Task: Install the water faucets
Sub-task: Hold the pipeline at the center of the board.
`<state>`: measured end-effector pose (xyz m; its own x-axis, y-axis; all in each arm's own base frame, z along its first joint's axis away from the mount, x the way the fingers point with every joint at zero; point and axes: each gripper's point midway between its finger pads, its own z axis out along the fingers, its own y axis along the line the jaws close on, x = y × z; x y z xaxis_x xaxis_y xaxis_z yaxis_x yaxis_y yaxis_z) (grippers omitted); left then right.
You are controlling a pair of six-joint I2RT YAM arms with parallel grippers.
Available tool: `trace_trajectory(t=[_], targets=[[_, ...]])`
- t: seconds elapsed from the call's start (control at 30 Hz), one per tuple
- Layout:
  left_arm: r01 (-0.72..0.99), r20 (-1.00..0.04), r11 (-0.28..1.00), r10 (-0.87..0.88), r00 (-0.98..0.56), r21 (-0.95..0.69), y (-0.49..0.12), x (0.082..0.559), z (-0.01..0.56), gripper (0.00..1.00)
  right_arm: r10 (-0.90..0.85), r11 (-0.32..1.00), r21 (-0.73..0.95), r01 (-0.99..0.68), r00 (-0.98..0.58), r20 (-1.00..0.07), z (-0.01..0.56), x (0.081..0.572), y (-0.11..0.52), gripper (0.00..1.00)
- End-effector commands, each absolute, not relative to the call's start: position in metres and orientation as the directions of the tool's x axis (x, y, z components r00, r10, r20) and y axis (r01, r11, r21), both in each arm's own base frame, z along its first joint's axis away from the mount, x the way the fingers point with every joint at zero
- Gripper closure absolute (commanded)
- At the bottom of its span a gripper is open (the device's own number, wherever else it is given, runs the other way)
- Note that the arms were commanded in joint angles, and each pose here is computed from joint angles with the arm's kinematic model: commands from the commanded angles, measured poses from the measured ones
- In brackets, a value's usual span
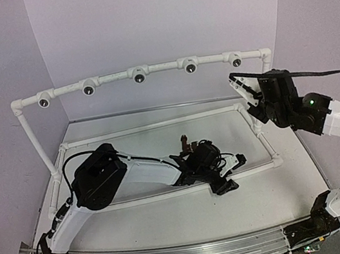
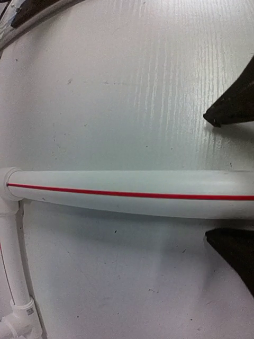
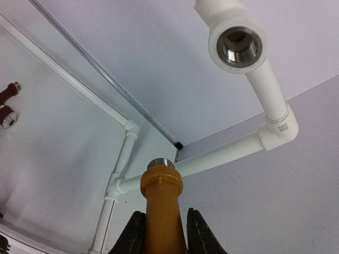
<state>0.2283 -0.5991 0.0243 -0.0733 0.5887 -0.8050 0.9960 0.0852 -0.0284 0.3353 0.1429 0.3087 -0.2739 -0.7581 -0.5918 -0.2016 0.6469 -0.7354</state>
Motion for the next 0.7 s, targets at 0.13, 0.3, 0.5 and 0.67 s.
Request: trace_trajectory(t=[0.13, 0.3, 0.5, 0.67], targets=[[0.996, -0.666, 0.058, 0.746, 0.005, 0.072, -0.580, 0.221, -0.012, 0.96, -0.844, 0.516, -0.852, 0.092, -0.118, -0.524, 0.346, 0.336, 0.124, 1.00], [0.989, -0.581, 0.115, 0.813, -0.039, 0.095, -0.542, 0.227, -0.036, 1.00, -0.909, 0.400, -0.883, 0.247, -0.014, -0.416, 0.373, 0.327, 0.131, 1.00], [0.980, -0.570, 0.193, 0.811, -0.129, 0.053, -0.529, 0.240, -0.038, 1.00, -0.942, 0.332, -0.891, 0.309, 0.062, -0.330, 0.394, 0.319, 0.158, 1.00], [0.974, -0.549, 0.217, 0.823, -0.146, 0.068, -0.527, 0.243, -0.047, 1.00, -0.940, 0.340, -0.898, 0.278, 0.114, -0.320, 0.394, 0.321, 0.176, 1.00]])
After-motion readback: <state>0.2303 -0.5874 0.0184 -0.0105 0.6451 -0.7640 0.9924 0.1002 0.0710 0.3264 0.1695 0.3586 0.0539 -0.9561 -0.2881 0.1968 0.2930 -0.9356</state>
